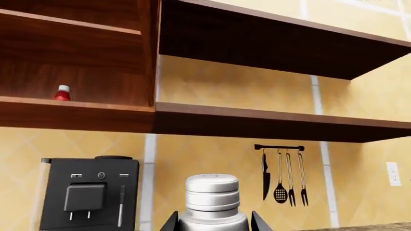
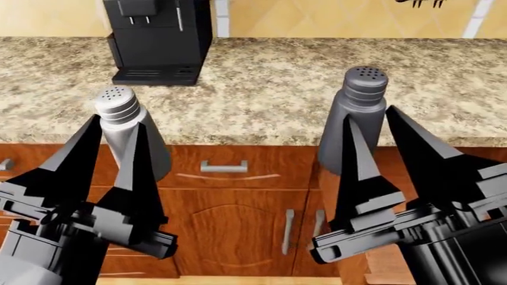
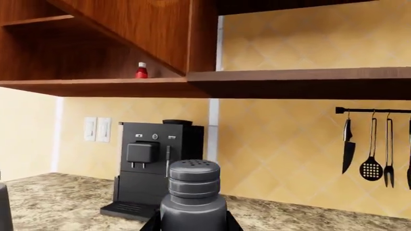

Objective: Pick and place the shaker into the drawer. Then close the cabinet.

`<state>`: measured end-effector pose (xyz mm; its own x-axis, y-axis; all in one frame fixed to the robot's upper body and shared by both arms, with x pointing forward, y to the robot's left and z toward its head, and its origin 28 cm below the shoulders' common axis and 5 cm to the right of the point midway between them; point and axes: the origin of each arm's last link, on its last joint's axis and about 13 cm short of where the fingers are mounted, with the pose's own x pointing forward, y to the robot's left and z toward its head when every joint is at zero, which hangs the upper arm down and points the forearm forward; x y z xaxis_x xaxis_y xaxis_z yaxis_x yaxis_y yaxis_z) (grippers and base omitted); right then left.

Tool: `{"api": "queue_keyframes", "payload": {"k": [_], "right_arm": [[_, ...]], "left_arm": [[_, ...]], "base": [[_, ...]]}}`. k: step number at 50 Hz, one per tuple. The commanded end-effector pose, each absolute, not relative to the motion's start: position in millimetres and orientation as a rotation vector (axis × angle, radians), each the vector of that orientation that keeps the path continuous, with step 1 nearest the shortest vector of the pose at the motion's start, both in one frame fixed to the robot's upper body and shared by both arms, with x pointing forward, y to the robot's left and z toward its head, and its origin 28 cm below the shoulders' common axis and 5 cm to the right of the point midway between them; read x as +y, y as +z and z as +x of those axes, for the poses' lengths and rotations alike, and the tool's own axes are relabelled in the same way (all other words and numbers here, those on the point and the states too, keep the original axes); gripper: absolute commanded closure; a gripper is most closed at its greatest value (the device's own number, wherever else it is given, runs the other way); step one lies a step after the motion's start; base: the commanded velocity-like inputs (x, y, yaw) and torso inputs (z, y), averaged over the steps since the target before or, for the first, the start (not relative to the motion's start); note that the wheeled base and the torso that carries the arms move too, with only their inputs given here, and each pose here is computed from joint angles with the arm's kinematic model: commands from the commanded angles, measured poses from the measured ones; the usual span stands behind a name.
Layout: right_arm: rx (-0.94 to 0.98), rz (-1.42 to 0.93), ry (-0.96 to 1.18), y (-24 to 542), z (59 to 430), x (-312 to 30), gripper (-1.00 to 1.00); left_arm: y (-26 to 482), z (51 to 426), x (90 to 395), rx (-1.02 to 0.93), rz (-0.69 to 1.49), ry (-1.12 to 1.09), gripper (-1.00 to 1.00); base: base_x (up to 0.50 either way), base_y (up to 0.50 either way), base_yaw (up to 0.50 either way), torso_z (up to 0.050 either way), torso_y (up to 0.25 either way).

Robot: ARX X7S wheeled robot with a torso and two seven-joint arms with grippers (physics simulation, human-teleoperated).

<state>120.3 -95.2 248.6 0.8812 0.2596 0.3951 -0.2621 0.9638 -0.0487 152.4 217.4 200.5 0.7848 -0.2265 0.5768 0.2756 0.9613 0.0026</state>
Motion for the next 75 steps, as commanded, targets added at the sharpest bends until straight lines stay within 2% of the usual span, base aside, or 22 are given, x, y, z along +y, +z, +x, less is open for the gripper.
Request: {"api": "queue_keyframes", "payload": {"k": [1, 58, 65, 75], "right_arm": [[-0.428, 0.001, 0.260, 249.1, 118.3, -95.7, 1.00], [-0.438, -0.012, 0.274, 250.2, 118.1, -95.5, 1.00], [-0.456, -0.020, 0.289, 251.6, 117.2, -96.8, 1.00], [-0.448, 0.011, 0.289, 249.5, 115.8, -97.8, 1.00]], "left_arm": [[201.9, 149.6, 216.5, -0.619, -0.093, -0.283, 1.00], [202.8, 147.1, 216.2, -0.624, -0.091, -0.288, 1.00], [203.5, 147.1, 217.1, -0.626, -0.094, -0.285, 1.00], [205.7, 146.8, 218.2, -0.631, -0.099, -0.277, 1.00]], "base": [[-0.01, -0.50, 0.00, 0.000, 0.000], [-0.07, -0.50, 0.00, 0.000, 0.000], [0.31, -0.40, 0.00, 0.000, 0.000], [0.35, -0.02, 0.00, 0.000, 0.000]]}}
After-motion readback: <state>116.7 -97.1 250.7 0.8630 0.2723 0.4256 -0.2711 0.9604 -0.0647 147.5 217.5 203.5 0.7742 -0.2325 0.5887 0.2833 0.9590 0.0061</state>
